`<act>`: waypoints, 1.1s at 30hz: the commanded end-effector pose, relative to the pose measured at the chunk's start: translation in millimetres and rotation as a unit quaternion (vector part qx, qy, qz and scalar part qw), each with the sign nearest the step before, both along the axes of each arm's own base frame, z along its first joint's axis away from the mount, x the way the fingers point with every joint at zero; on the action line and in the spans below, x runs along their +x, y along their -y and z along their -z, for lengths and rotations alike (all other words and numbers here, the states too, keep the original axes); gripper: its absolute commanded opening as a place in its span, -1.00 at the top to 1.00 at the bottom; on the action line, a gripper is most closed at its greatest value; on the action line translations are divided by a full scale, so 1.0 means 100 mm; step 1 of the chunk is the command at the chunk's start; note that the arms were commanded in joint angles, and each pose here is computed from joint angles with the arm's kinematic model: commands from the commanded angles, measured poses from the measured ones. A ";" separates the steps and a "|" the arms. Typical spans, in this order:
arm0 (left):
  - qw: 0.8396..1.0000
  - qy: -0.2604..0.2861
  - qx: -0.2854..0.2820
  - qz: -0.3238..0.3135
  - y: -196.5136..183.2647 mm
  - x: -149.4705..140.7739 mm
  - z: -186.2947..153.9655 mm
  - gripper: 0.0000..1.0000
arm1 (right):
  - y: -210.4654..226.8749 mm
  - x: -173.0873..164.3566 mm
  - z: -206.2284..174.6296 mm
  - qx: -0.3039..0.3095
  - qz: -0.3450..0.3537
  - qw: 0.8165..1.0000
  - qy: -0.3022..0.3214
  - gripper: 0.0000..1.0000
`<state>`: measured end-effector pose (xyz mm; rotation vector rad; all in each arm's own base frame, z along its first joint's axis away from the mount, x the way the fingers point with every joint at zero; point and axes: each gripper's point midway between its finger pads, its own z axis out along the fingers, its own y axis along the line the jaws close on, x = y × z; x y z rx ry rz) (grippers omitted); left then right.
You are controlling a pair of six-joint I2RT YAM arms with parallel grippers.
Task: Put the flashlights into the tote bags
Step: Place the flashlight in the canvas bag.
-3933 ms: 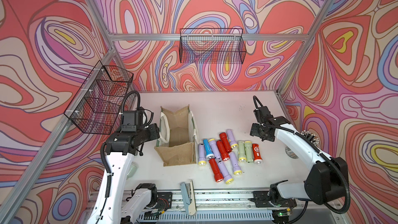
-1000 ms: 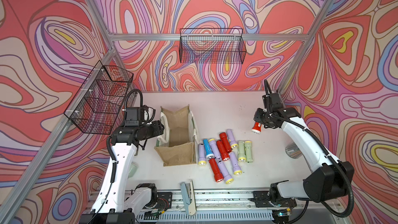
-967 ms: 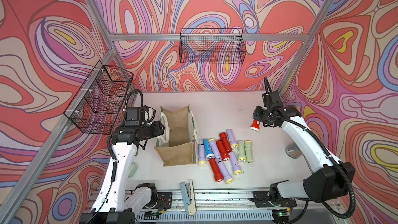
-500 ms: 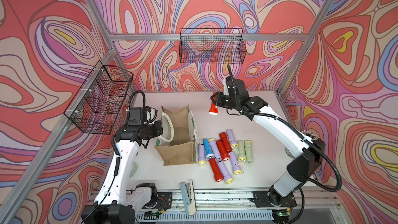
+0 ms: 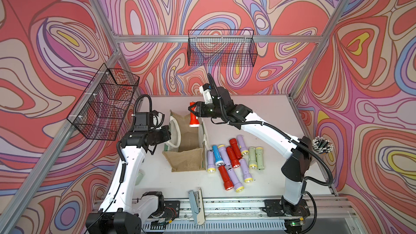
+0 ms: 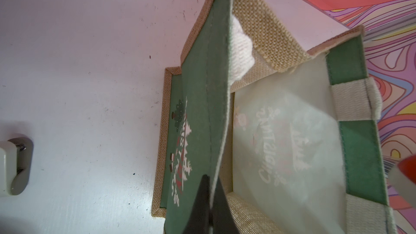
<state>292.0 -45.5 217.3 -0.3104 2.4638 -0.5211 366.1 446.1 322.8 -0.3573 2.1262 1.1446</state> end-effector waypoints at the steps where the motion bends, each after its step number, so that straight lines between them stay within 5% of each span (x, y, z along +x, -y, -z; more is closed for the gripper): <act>1: 1.000 0.015 -0.026 0.002 0.06 0.01 -0.06 1.00 | -0.30 -0.10 0.25 0.003 -0.043 0.999 -0.014 0.86; 13: 0.999 0.026 -0.038 -0.013 0.06 -0.03 -0.13 1.00 | -0.59 -0.55 1.23 -0.111 -0.111 0.983 -0.097 0.87; 27: 0.999 0.023 -0.046 -0.016 0.07 -0.04 -0.10 1.00 | -0.11 -0.49 2.46 -0.307 -0.040 0.936 -0.169 0.86; 33: 0.999 0.025 -0.045 -0.018 0.07 -0.05 -0.11 1.00 | -0.04 -0.51 2.76 -0.341 -0.039 0.921 -0.183 0.86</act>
